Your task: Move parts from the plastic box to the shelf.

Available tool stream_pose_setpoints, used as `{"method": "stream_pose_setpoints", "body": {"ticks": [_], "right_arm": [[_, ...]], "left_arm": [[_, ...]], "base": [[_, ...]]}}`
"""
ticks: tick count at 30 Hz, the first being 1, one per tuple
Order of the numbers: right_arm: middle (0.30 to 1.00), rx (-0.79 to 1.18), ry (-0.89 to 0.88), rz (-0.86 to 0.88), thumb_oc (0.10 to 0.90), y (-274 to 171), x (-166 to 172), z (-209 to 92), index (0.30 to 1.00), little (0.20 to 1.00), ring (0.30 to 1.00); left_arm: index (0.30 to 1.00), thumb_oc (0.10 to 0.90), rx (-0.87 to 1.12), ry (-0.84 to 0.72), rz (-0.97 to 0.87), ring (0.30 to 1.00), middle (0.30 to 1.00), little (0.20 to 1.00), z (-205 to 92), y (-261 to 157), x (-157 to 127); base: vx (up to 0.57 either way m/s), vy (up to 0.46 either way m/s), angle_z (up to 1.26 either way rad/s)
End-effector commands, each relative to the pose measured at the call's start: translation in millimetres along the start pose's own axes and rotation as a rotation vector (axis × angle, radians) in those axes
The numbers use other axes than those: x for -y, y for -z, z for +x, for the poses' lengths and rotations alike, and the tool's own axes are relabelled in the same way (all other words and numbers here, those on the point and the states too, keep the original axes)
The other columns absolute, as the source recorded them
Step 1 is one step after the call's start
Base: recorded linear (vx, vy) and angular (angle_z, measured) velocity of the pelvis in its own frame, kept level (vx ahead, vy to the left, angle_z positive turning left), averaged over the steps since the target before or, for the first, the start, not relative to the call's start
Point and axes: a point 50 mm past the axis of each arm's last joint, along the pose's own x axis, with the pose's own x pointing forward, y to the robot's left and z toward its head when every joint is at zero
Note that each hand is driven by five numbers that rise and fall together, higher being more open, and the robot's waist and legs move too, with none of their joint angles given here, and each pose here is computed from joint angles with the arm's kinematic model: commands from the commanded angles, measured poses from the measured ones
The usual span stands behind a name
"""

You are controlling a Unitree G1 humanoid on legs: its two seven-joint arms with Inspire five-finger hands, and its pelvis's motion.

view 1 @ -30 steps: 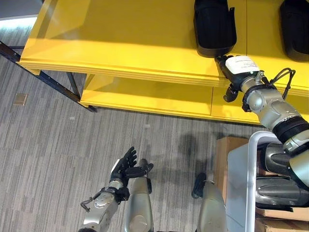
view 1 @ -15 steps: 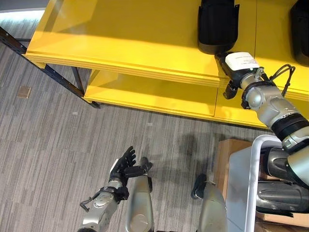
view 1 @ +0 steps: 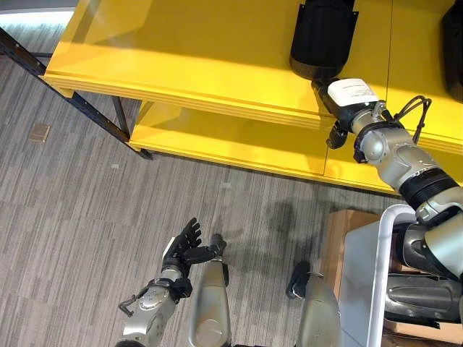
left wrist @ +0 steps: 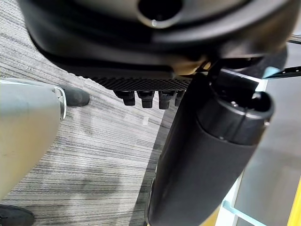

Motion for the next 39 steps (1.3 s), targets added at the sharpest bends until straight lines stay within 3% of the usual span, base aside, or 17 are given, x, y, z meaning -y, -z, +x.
{"method": "stream_pose_setpoints", "body": {"ticks": [1, 28, 33, 39], "right_arm": [[1.000, 0.060, 0.262, -0.024, 0.900, -18, 88, 11, 1.000, 1.000, 1.000], [1.000, 0.078, 0.248, 0.031, 0.900, -8, 76, 0, 1.000, 1.000, 1.000], [1.000, 0.208, 0.330, 0.248, 0.900, -12, 81, -23, 1.000, 1.000, 1.000], [1.000, 0.313, 0.367, 0.348, 0.900, -11, 82, -51, 1.000, 1.000, 1.000]], "left_arm": [[1.000, 0.900, 0.184, 0.046, 0.031, 1.000, 1.000, 1.000, -6, -37, -2], [1.000, 0.900, 0.167, 0.038, 0.044, 1.000, 1.000, 1.000, -3, -35, -5], [1.000, 0.900, 0.170, 0.022, 0.046, 1.000, 1.000, 1.000, -2, -36, -7], [1.000, 0.900, 0.164, 0.010, 0.052, 1.000, 1.000, 1.000, -4, -34, -10]], "base": [[0.00, 0.000, 0.00], [0.00, 0.000, 0.00], [0.00, -0.010, -0.03], [0.03, -0.006, -0.02]]}}
